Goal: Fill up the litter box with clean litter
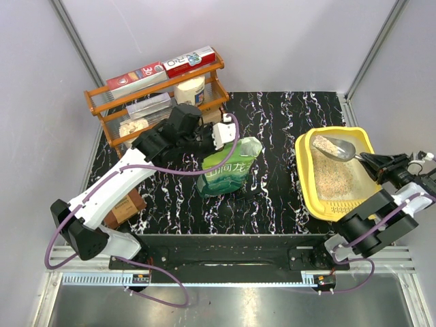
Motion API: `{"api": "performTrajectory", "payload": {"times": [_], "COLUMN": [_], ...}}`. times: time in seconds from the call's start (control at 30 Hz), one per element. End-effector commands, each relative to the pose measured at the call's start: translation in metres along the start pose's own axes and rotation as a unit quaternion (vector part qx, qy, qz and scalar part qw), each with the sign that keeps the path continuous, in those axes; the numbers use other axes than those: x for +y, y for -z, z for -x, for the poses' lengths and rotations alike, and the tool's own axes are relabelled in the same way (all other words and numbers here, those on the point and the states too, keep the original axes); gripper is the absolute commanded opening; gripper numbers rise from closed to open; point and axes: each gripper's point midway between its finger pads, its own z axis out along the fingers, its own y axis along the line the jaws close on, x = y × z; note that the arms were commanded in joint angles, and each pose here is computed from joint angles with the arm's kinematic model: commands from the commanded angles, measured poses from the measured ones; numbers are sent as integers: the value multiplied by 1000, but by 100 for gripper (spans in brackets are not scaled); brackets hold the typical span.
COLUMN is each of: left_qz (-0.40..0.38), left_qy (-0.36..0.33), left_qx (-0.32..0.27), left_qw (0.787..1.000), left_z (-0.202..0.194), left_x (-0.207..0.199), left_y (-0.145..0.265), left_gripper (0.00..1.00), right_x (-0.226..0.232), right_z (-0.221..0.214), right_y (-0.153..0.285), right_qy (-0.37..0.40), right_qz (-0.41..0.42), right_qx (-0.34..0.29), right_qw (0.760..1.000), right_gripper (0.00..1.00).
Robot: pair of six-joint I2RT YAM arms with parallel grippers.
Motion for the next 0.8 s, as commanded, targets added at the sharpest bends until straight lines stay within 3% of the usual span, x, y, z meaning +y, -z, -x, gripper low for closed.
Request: {"api": "performTrajectory", "payload": {"times": [0.0, 0.13, 0.33, 0.47, 0.77], "left_qz": [19, 17, 11, 7, -3], "left_qy": [-37, -36, -28, -25, -22], "left_qx": [-86, -85, -94, -94, -97], "left_qw": [995, 996, 995, 995, 995], "left_z": [46, 42, 44, 43, 42], "left_x": [4, 2, -2, -4, -8], "left_y": [17, 16, 15, 14, 10], "left_gripper": [0, 0, 0, 0, 0], "right_x": [3, 5, -20, -24, -16], "right_z": [9, 12, 27, 36, 37], "right_y": [18, 30, 51, 68, 84], "right_qy": [68, 127, 143, 173, 240], "right_qz": [-54, -119, -246, -310, -368], "right_qx": [-75, -134, -162, -169, -151], "right_qw": [993, 976, 945, 919, 886], "right_gripper": [0, 0, 0, 0, 0]}}
